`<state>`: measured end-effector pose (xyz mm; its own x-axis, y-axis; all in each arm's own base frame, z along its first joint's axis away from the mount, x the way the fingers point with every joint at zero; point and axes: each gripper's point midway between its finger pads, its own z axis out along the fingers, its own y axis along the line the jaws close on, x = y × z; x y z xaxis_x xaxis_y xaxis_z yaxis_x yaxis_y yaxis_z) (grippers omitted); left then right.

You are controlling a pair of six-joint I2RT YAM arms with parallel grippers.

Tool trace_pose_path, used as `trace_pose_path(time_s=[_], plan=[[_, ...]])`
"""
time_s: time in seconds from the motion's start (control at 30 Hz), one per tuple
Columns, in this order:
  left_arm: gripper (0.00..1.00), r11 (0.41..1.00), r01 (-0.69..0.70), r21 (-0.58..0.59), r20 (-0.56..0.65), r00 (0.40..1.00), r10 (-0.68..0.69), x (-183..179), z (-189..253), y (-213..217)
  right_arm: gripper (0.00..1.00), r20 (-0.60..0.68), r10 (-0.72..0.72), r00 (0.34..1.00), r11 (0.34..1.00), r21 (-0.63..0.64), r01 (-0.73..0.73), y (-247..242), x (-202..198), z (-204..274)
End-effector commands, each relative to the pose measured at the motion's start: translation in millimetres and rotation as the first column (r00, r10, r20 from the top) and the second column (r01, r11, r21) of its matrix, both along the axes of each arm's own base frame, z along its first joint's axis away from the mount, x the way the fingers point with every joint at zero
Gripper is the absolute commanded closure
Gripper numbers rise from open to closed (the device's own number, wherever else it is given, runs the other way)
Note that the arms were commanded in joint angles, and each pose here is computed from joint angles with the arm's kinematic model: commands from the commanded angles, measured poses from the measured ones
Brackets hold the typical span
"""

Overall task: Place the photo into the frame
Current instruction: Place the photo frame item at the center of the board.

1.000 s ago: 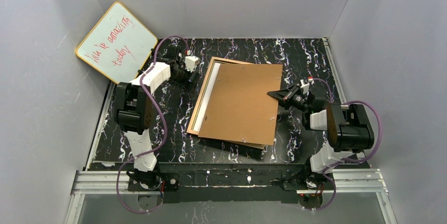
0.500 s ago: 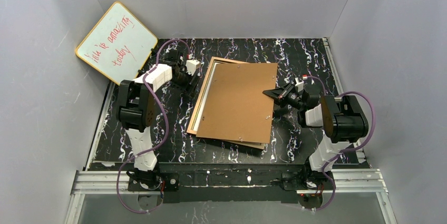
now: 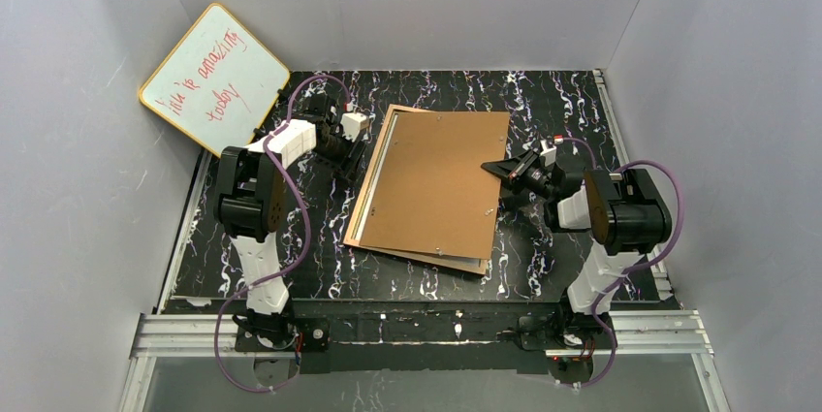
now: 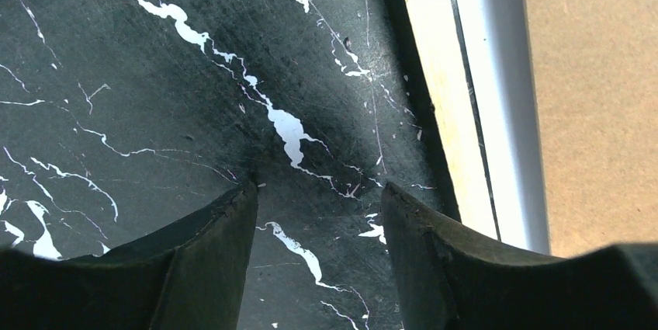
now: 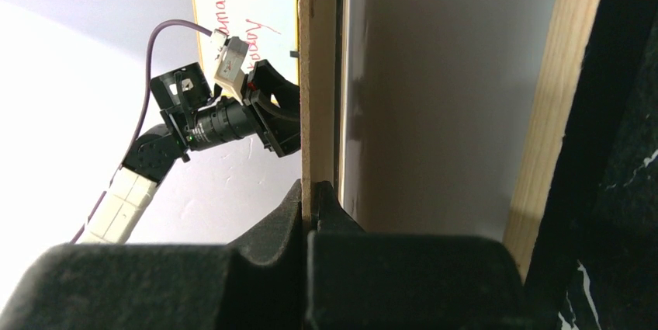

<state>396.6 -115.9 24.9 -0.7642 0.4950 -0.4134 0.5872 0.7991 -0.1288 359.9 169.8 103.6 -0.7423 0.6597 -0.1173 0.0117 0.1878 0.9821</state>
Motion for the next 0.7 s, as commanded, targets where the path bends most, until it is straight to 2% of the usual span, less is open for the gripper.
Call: trace_pose_path(time_s=[0.0, 0.4, 0.67], plan=[[0.43, 1.0, 0.016, -0.027, -0.096, 0.995, -0.018, -22.1, -19.2, -3.7, 0.99, 0.122, 0.004, 0.993, 1.0, 0.024, -0.007, 3.9, 15.6, 25.7], [0.44, 0.999, 0.028, -0.04, -0.113, 0.993, -0.033, -28.8, -22.4, -7.5, 0.99, 0.103, 0.021, 0.994, 0.999, 0.034, -0.025, 14.2, 18.5, 11.4], [0.48, 0.999, 0.038, -0.037, -0.14, 0.989, -0.043, -37.2, -30.5, -8.5, 0.99, 0.148, 0.009, 0.989, 1.0, 0.013, -0.011, 14.0, 25.6, 17.1]])
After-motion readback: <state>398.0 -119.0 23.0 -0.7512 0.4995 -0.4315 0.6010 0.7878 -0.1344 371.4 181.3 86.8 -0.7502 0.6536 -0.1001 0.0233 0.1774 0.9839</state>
